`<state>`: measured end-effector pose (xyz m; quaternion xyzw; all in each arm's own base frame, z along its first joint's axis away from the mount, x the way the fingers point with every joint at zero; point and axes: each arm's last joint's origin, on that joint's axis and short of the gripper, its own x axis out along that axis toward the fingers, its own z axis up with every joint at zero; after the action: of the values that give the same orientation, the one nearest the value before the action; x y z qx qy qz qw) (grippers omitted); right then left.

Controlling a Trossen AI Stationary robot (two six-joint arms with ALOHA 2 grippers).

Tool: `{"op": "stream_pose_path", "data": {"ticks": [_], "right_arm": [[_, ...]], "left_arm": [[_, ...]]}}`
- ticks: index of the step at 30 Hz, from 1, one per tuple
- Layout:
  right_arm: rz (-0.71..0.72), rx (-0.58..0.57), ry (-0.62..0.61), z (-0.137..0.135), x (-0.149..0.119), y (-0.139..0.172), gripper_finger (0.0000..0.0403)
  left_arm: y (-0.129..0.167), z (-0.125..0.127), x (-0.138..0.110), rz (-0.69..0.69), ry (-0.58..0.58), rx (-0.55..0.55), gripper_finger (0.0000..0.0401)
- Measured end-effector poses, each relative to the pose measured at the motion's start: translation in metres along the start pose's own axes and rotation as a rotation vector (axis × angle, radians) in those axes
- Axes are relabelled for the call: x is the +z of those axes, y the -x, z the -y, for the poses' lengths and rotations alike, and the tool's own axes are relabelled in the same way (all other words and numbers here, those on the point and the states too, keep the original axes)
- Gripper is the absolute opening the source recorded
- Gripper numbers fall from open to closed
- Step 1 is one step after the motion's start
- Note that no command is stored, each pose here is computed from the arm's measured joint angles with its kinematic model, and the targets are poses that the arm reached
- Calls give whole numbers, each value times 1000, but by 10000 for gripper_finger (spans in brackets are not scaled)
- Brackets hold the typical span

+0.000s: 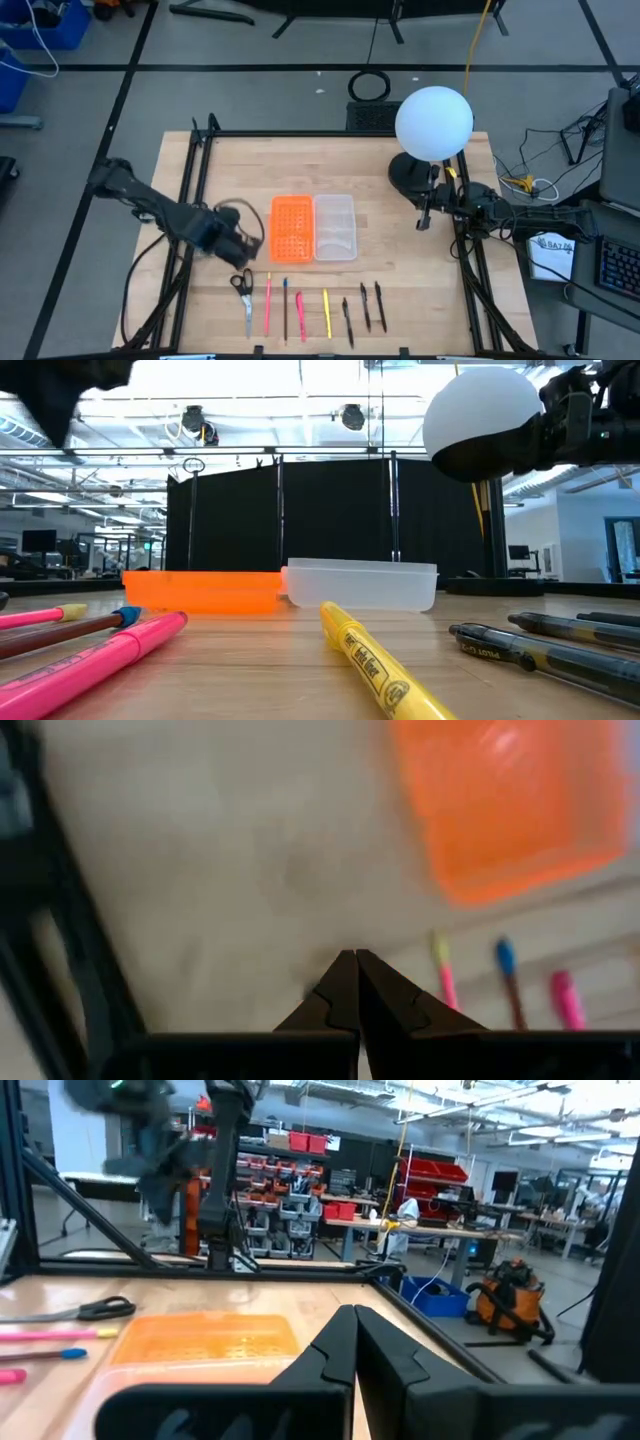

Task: Pick & place school supplies into a supply box
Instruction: Put the black scissors into the supply box

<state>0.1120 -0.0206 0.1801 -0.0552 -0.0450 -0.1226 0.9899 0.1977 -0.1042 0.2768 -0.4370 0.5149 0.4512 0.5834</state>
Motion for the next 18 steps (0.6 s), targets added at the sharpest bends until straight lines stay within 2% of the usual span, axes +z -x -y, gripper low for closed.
{"op": "stream_pose_path", "data": {"ticks": [10, 15, 18], "right_arm": [[-44, 7, -92, -1, -4, 0, 0], [-59, 8, -99, -1, -6, 0, 0], [-48, 8, -100, -1, -5, 0, 0]], "left_arm": [[-43, 33, -56, -49, 176, 1, 6], [-53, 45, -61, -70, 194, -31, 11], [-58, 48, -59, -68, 213, -24, 35]]}}
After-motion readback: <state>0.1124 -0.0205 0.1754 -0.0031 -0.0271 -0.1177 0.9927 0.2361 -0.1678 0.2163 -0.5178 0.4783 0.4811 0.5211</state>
